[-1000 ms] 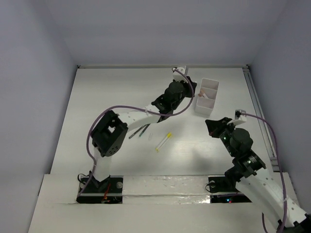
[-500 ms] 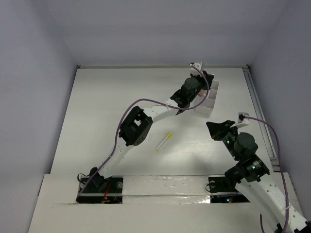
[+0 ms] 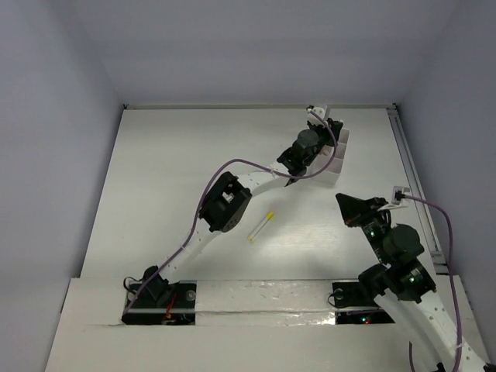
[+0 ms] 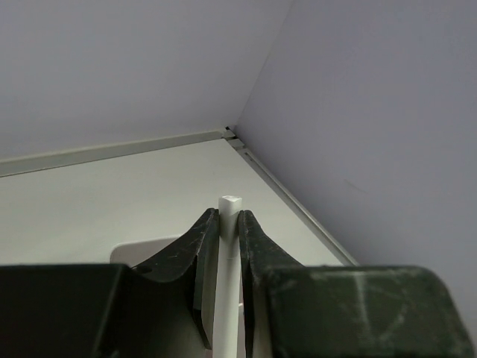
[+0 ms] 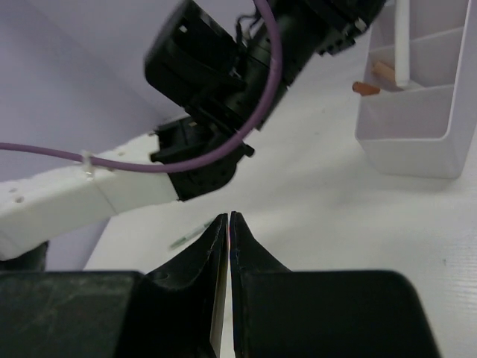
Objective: Sort the stationery into containers
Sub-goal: Place the pen in the storage box.
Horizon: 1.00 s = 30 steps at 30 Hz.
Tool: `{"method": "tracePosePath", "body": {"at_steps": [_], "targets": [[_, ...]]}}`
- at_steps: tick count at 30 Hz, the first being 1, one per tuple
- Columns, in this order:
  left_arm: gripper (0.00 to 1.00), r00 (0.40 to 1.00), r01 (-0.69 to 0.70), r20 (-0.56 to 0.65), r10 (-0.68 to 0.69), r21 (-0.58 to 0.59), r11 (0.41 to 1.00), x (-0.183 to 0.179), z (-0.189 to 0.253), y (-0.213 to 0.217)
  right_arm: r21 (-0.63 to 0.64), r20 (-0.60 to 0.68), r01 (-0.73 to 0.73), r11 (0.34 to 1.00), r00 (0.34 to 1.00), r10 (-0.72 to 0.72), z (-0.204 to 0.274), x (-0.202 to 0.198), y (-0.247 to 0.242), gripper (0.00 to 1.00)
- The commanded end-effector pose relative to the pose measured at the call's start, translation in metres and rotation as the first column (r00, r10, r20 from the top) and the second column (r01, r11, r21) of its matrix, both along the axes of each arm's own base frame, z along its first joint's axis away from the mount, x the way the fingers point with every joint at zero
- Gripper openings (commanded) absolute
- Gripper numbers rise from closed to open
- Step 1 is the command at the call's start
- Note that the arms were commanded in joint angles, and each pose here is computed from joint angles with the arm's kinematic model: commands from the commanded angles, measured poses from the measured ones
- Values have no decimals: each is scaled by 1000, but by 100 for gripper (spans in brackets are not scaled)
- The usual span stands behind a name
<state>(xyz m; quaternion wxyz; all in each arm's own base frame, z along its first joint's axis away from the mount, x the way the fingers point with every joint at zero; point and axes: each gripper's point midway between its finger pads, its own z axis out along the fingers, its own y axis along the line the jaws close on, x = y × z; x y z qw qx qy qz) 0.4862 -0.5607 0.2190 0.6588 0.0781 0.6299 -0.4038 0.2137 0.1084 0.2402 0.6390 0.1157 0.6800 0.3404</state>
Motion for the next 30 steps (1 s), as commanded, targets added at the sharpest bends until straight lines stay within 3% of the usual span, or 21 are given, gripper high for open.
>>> {"method": "tracePosePath", "body": {"at_steps": [1, 7, 14, 17, 18, 20, 26, 29, 30], "targets": [[0, 995, -24, 98, 33, -90, 996, 5, 48, 6, 69, 113, 1, 998, 994, -8, 39, -13, -7, 10], [0, 998, -22, 61, 29, -112, 993, 15, 33, 9, 111, 298, -28, 993, 954, -7, 100, -47, -22, 11], [1, 999, -6, 53, 11, -98, 995, 13, 21, 7, 70, 228, -42, 997, 973, 25, 78, -32, -10, 12], [24, 999, -12, 41, 16, -98, 995, 10, 11, 12, 62, 197, -58, 996, 979, 45, 70, -27, -4, 14], [40, 999, -13, 43, 17, -107, 994, 8, 16, 14, 58, 189, -57, 997, 981, 45, 68, -26, -3, 15], [51, 999, -13, 44, 18, -106, 994, 7, 18, 16, 57, 189, -54, 997, 981, 42, 66, -25, -3, 15], [61, 997, -7, 78, 16, -118, 993, -3, 47, 26, 43, 161, -34, 999, 987, 26, 59, -23, -6, 16], [64, 994, -5, 107, 21, -144, 990, -14, 73, 40, 22, 109, -22, 1000, 994, 19, 48, -17, -5, 16], [64, 991, -3, 134, 26, -174, 985, -21, 100, 49, 9, 93, -20, 1000, 995, 19, 44, -15, -4, 16]]}}
